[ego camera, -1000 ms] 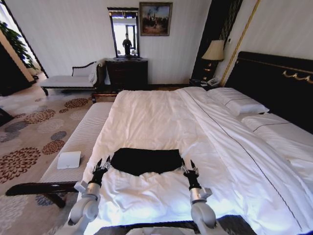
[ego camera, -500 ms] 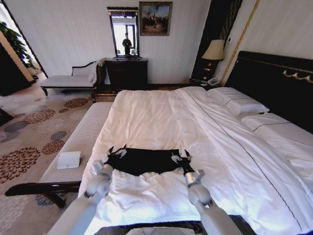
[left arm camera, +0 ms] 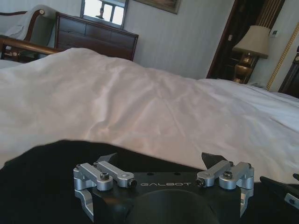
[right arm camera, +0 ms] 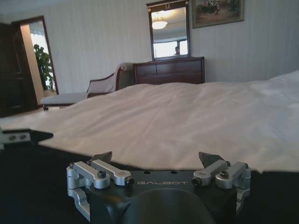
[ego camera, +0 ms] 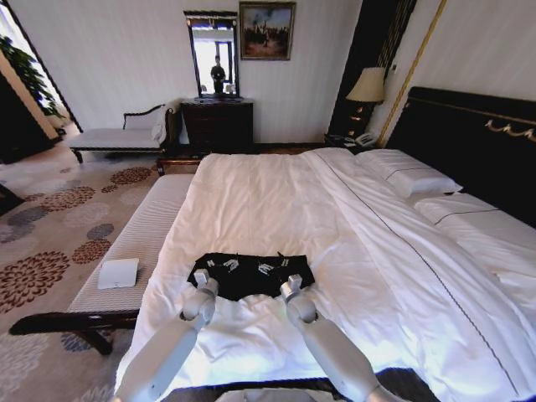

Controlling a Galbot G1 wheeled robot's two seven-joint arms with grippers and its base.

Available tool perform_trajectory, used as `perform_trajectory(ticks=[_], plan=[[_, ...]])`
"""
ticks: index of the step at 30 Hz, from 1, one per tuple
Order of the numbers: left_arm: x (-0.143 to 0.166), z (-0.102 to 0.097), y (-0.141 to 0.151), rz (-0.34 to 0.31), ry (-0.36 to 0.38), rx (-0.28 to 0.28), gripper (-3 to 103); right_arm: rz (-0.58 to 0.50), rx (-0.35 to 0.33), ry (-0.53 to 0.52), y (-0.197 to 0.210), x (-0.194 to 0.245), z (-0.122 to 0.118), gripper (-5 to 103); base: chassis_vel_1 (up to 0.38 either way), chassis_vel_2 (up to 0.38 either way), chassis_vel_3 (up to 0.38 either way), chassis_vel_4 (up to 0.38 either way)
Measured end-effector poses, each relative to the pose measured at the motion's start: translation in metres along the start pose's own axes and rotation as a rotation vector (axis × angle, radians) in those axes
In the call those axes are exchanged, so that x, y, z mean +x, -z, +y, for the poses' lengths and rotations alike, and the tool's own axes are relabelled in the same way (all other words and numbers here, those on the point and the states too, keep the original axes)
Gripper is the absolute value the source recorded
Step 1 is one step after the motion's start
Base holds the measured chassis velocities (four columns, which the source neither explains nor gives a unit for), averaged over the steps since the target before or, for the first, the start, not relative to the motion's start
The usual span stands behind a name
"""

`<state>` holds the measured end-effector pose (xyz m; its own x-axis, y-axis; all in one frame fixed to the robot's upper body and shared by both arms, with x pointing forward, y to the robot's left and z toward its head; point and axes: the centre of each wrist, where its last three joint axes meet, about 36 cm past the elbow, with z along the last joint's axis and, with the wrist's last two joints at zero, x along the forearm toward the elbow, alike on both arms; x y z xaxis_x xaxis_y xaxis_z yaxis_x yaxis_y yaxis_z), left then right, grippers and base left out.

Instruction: Fold the clothes on the bed.

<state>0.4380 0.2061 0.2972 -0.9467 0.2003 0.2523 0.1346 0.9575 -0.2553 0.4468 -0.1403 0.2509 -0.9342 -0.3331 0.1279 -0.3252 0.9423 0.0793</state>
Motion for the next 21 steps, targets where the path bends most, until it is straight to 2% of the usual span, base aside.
perform_trajectory(ticks=[9, 13, 17, 21], plan=[[0.021, 0.014, -0.022, 0.014, 0.028, 0.011, 100, 0.022, 0.038, 0.007, -0.026, 0.03, 0.002, 100, 0.0, 0.0, 0.0, 0.0], [0.026, 0.028, -0.026, 0.01, 0.053, 0.013, 100, 0.03, 0.05, 0.003, -0.036, 0.043, 0.0, 100, 0.0, 0.0, 0.0, 0.0], [0.029, 0.039, -0.022, 0.001, 0.078, 0.016, 100, 0.027, 0.044, -0.029, -0.036, 0.046, -0.01, 100, 0.0, 0.0, 0.0, 0.0], [0.034, 0.057, -0.017, -0.012, 0.111, 0.024, 100, 0.015, 0.037, -0.078, -0.033, 0.046, -0.029, 100, 0.0, 0.0, 0.0, 0.0]])
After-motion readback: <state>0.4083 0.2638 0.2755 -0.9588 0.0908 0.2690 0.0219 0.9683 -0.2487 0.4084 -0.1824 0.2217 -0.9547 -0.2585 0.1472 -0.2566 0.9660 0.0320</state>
